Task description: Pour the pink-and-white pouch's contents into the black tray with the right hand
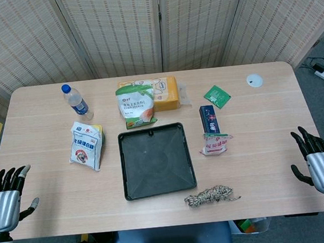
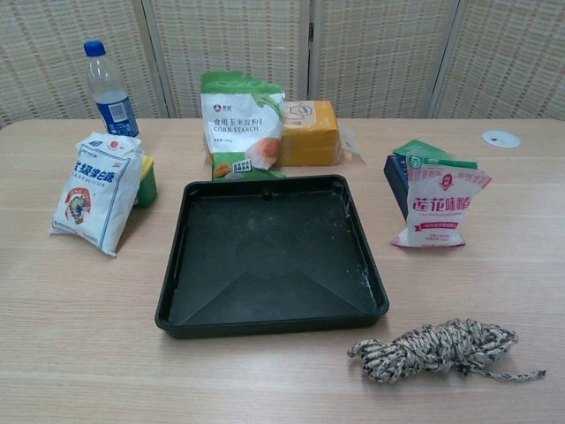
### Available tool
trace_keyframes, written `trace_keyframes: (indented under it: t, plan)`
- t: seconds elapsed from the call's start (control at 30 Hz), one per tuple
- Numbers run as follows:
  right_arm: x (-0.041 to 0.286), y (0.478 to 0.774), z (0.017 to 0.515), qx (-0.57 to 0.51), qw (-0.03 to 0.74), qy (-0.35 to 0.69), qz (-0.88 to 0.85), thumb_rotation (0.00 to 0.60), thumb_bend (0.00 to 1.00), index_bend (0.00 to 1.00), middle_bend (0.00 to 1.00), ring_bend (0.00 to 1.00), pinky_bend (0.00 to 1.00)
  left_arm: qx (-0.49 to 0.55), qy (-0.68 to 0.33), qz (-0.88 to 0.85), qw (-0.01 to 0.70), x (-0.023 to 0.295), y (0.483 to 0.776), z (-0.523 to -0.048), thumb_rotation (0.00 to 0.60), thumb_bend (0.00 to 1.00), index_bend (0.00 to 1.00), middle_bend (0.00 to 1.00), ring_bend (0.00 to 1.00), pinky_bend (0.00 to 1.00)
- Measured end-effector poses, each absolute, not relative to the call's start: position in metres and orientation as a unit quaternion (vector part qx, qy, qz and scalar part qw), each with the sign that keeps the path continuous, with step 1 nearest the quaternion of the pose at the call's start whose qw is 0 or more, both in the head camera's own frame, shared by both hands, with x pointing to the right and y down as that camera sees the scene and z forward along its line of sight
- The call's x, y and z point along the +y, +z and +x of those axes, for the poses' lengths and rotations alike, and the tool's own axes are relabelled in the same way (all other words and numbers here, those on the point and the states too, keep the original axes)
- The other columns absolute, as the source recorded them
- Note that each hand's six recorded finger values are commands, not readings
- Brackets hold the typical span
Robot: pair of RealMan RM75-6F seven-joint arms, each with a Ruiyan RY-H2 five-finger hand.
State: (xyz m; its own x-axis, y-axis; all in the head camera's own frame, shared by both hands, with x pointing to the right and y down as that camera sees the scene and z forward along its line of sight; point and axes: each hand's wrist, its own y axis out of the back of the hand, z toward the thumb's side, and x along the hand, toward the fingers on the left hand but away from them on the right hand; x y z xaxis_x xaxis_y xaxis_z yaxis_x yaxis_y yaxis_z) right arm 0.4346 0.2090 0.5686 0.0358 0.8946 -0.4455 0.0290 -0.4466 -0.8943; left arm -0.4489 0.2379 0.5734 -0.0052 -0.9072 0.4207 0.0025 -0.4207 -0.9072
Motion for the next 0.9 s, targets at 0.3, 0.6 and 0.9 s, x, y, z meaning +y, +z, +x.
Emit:
trace_keyframes:
  t: [0.3,0.6,0.9]
  plan:
    - [0.209,0.569,0.432,-0.373,0.369,0.58,-0.623,0.6,0.37,0.0,0.02,0.13,0.14,0.379,-0.597,-0.596,0.38,0.238,0.575,-0.448,0.6,0.31,0.12,0.15,0.12,0.04]
    - [0.202,0.576,0.426,-0.381,0.347,0.561,-0.648,0.6,0.37,0.0,0.05,0.15,0.15,0.384,-0.59,-0.602,0.377,0.239,0.573,-0.445,0.6,0.31,0.12,0.15,0.12,0.05]
    - [0.185,0.61,0.414,-0.38,0.291,0.535,-0.696,0.6,0.37,0.0,0.07,0.16,0.15,0.385,-0.588,-0.604,0.377,0.24,0.569,-0.443,0.6,0.31,0.12,0.15,0.12,0.05]
